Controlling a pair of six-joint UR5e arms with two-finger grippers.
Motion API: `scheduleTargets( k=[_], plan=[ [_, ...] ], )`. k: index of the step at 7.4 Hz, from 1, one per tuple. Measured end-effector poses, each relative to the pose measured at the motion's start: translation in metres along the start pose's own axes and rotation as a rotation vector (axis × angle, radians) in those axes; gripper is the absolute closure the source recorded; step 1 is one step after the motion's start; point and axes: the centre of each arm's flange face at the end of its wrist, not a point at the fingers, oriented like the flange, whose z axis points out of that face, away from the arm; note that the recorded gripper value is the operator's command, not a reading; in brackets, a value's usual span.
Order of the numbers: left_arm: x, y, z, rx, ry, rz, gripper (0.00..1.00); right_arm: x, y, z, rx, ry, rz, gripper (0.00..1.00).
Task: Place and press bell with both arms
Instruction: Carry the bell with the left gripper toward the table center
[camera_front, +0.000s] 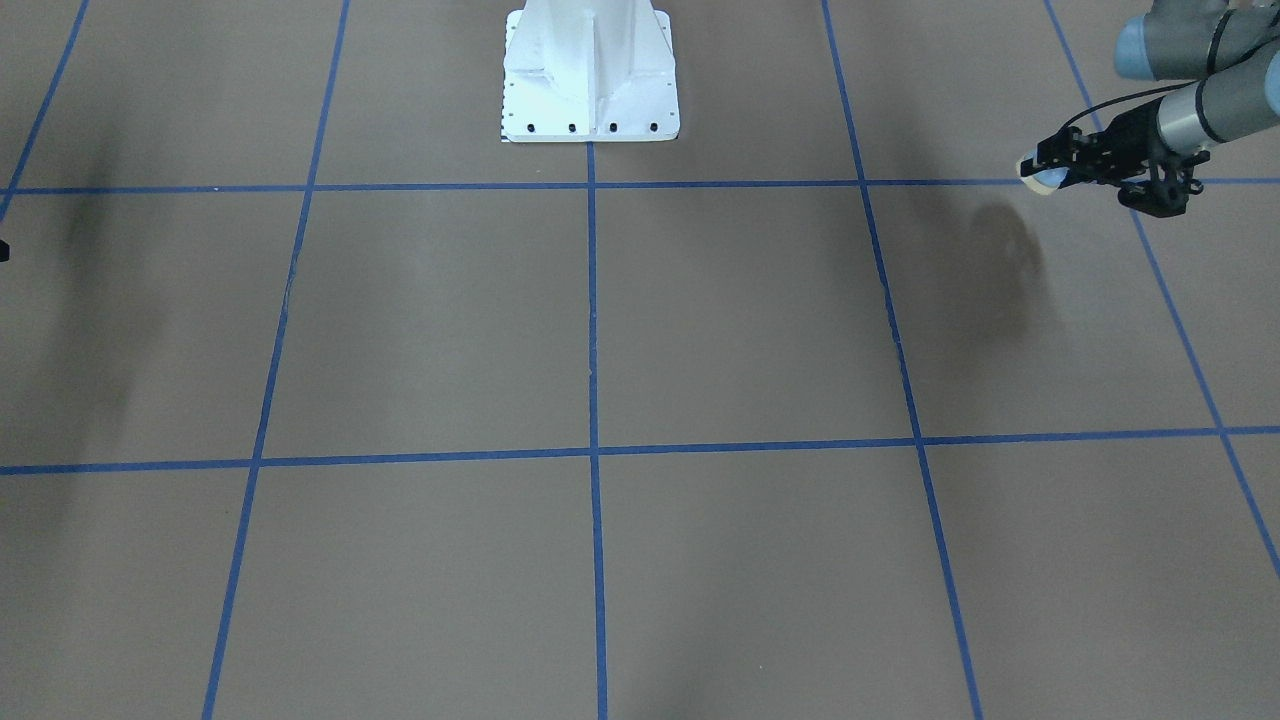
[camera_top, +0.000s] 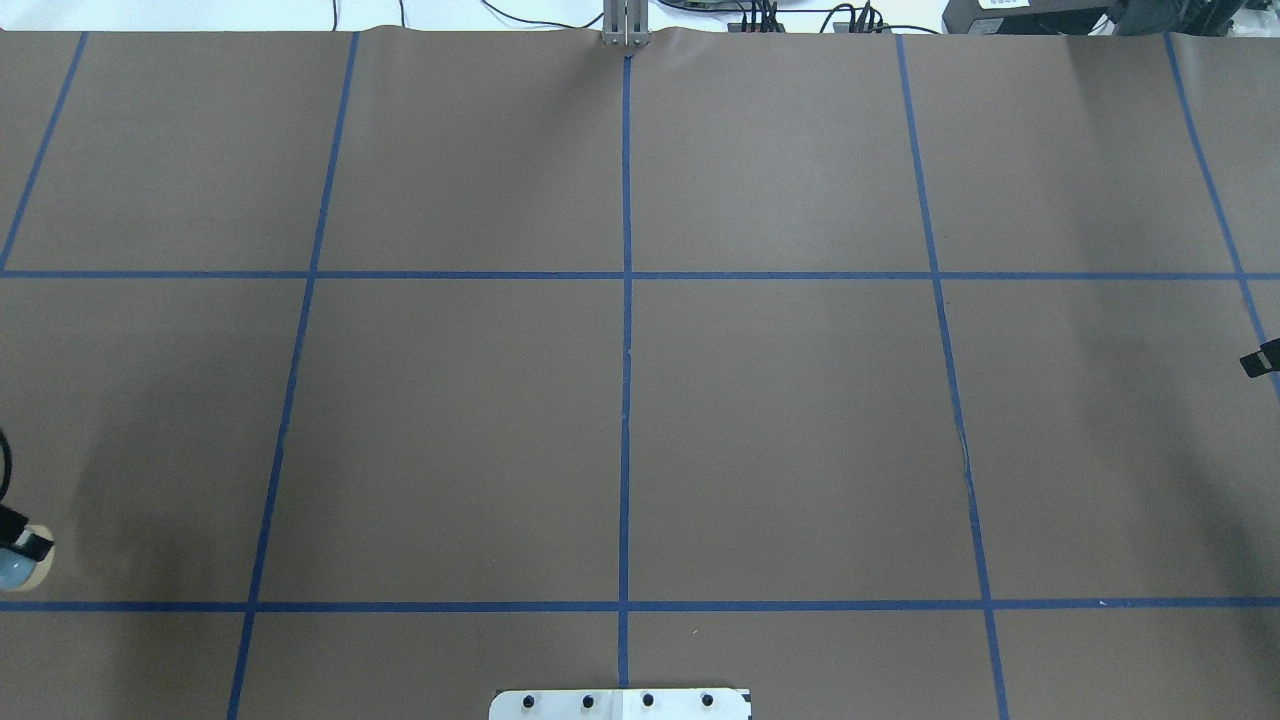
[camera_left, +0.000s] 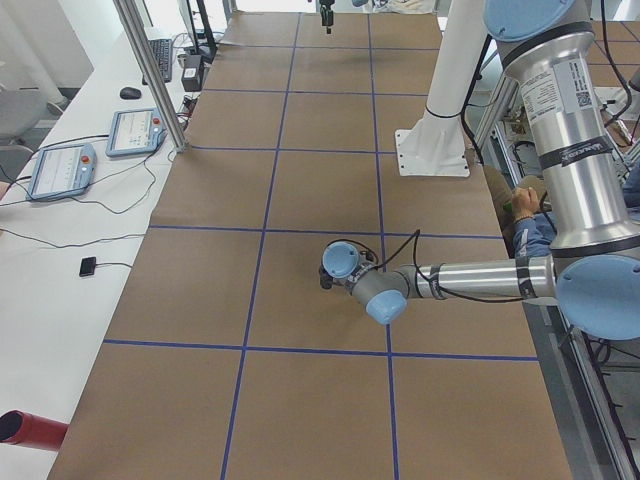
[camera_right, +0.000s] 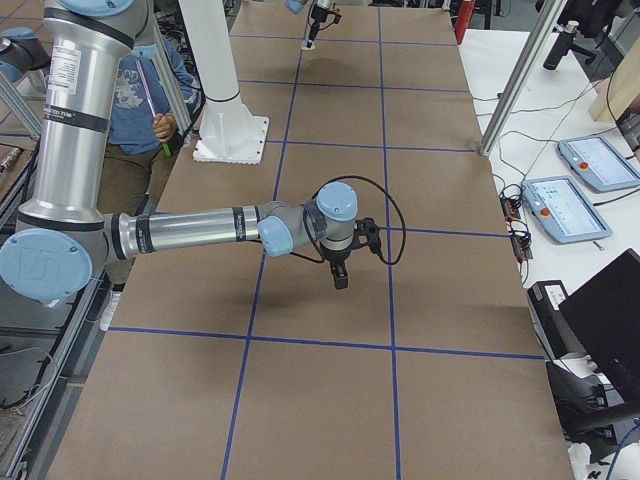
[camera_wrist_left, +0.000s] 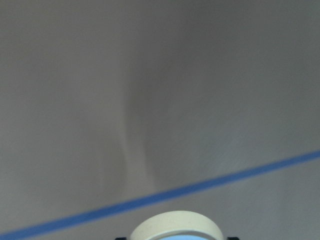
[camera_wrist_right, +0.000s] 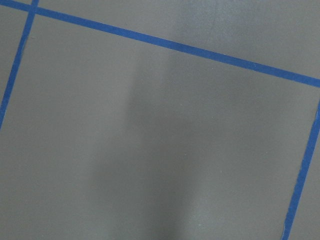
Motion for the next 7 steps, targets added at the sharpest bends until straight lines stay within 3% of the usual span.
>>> scheduleTargets(
  k=[3,5,7],
  plan=[
    [0.135,-0.099,0.012,0.009,0.017,-0.070,1.00,0.002,-0.005,0.005,-0.003,0.009,-0.001,0.00],
    [0.249,-0.155,0.019,0.019,-0.021,-0.098,1.00,-0.002,-0.020,0.003,0.015,0.035,-0.018,0.00],
    [0.369,-0.186,0.036,0.030,-0.090,-0.122,1.00,-0.004,-0.028,0.001,0.029,0.054,-0.028,0.00]
  ],
)
